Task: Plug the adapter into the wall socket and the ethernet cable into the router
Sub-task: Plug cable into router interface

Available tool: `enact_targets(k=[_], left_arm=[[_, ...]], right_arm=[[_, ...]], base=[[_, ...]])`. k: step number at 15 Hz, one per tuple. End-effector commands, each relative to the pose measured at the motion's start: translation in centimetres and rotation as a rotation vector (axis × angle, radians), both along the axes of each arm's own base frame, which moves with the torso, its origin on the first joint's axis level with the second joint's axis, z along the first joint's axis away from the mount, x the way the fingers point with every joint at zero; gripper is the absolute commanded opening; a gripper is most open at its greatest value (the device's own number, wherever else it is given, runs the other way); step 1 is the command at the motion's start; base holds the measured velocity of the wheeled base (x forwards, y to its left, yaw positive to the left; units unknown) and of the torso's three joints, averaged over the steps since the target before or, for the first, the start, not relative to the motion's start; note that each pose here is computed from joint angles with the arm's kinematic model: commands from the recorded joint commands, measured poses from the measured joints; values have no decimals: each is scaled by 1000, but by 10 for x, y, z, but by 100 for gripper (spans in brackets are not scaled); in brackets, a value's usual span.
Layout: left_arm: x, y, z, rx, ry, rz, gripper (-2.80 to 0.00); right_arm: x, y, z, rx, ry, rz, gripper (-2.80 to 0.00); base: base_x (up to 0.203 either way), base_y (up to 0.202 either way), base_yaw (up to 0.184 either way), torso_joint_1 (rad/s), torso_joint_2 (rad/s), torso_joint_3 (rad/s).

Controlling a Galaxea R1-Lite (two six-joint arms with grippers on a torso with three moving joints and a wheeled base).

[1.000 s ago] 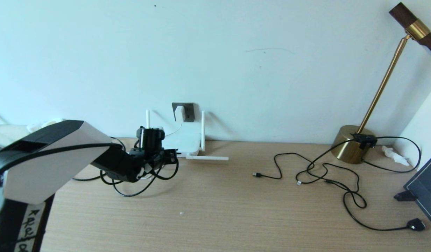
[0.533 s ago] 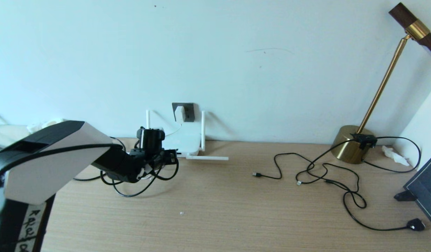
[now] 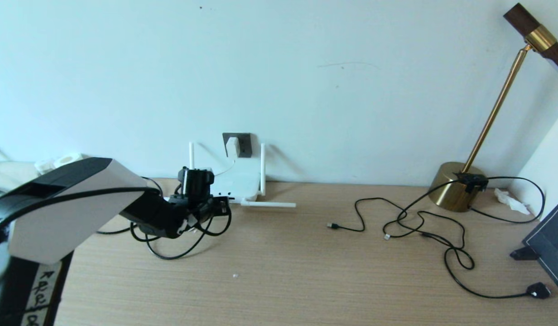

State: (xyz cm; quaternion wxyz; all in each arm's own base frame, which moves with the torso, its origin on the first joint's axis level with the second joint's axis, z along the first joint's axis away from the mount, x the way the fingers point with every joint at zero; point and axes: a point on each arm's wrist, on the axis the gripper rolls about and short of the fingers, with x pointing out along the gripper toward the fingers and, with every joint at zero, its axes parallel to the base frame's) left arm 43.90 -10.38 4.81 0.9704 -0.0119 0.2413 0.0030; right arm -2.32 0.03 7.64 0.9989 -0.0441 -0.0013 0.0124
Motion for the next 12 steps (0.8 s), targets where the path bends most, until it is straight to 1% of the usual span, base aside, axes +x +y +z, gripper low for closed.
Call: enact_targets(k=[1,12], left_arm=[[0,0,-2,0,0,2,-280],[0,-1,0,0,-6,2,-280]], right_arm=[[0,0,0,-1,1,1,0],[0,0,0,-1,1,1,0]], base=[[0,0,0,0,0,0],[0,0,0,0,0,0]])
